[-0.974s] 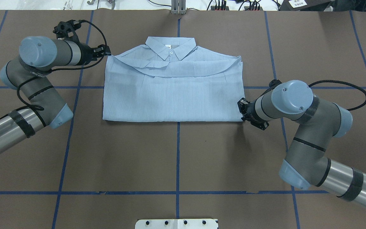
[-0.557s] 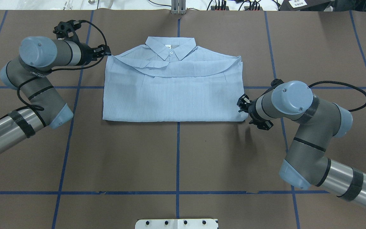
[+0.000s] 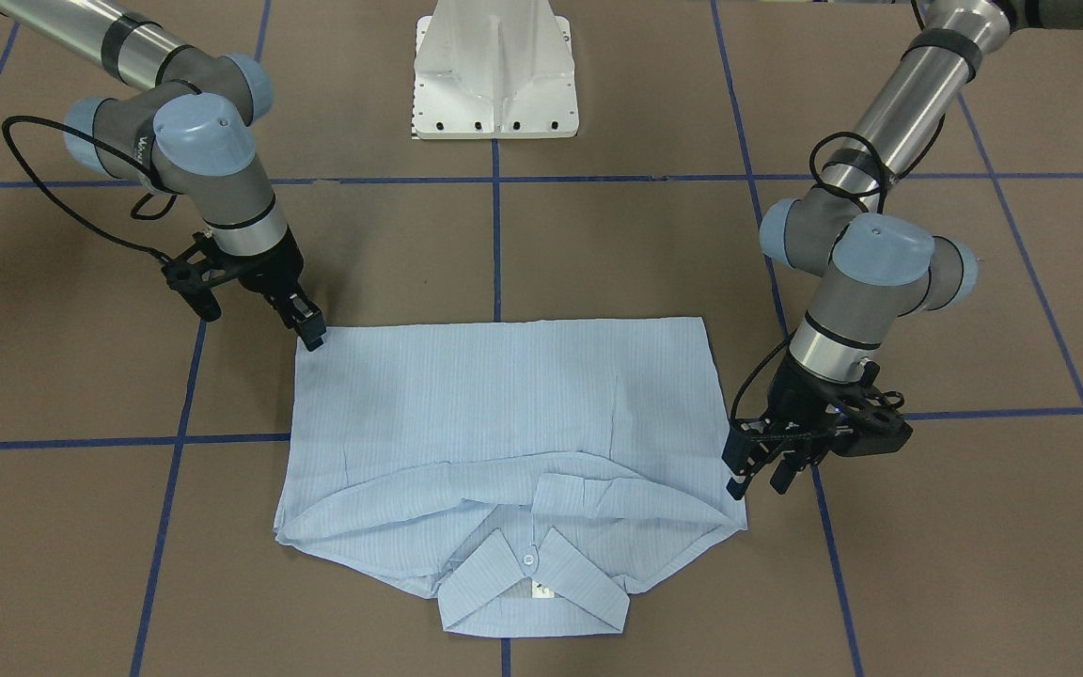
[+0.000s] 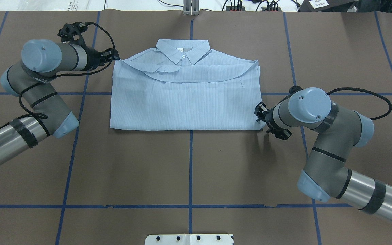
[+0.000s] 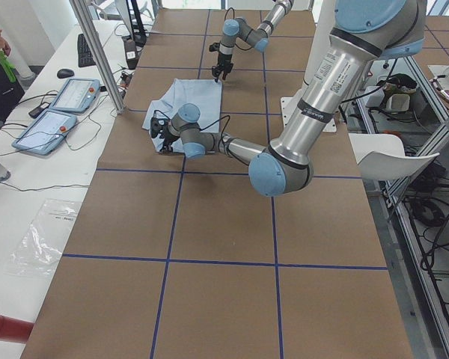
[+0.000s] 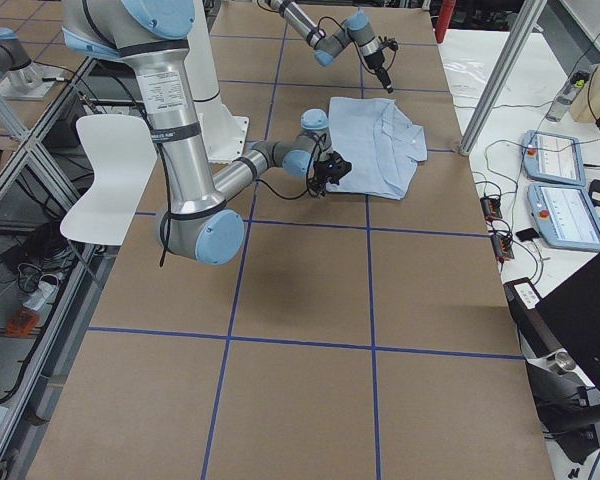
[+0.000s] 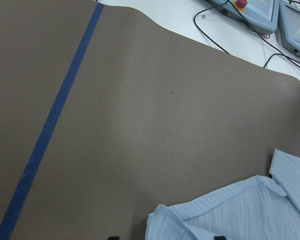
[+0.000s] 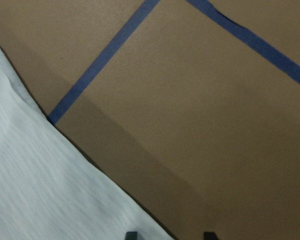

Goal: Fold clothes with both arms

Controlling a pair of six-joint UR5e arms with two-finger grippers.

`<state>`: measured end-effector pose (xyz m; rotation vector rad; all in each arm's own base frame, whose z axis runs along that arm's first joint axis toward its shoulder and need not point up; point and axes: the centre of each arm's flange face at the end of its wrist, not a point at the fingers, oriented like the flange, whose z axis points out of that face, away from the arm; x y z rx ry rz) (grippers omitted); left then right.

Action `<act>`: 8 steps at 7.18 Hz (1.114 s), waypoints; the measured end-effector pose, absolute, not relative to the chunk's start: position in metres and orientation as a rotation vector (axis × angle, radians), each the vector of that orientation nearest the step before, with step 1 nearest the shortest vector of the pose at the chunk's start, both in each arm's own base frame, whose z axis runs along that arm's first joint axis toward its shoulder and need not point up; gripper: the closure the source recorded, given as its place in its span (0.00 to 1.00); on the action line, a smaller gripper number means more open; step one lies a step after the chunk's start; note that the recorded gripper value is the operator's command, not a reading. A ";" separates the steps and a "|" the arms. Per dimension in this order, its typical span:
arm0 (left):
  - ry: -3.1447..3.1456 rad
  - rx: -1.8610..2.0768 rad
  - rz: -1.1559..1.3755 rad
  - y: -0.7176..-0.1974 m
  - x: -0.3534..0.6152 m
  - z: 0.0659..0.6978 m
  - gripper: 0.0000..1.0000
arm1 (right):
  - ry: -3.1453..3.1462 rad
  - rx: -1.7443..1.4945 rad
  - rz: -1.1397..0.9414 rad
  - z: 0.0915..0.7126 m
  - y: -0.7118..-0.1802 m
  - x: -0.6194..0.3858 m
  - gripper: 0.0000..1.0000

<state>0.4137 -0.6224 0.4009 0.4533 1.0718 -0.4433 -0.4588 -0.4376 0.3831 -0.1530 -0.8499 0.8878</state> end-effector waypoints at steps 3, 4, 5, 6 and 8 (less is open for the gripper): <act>1.071 0.454 -0.441 -0.622 0.414 0.402 0.30 | -0.853 -0.154 0.878 0.381 -0.438 -0.460 1.00; 1.070 0.454 -0.440 -0.622 0.414 0.402 0.30 | -0.863 -0.158 0.873 0.377 -0.438 -0.457 1.00; 1.070 0.454 -0.441 -0.622 0.414 0.402 0.30 | -0.875 -0.168 0.867 0.371 -0.436 -0.453 1.00; 1.071 0.454 -0.441 -0.622 0.414 0.401 0.30 | -0.888 -0.179 0.861 0.366 -0.431 -0.446 1.00; 1.076 0.454 -0.443 -0.622 0.414 0.399 0.30 | -0.896 -0.213 0.841 0.364 -0.395 -0.408 1.00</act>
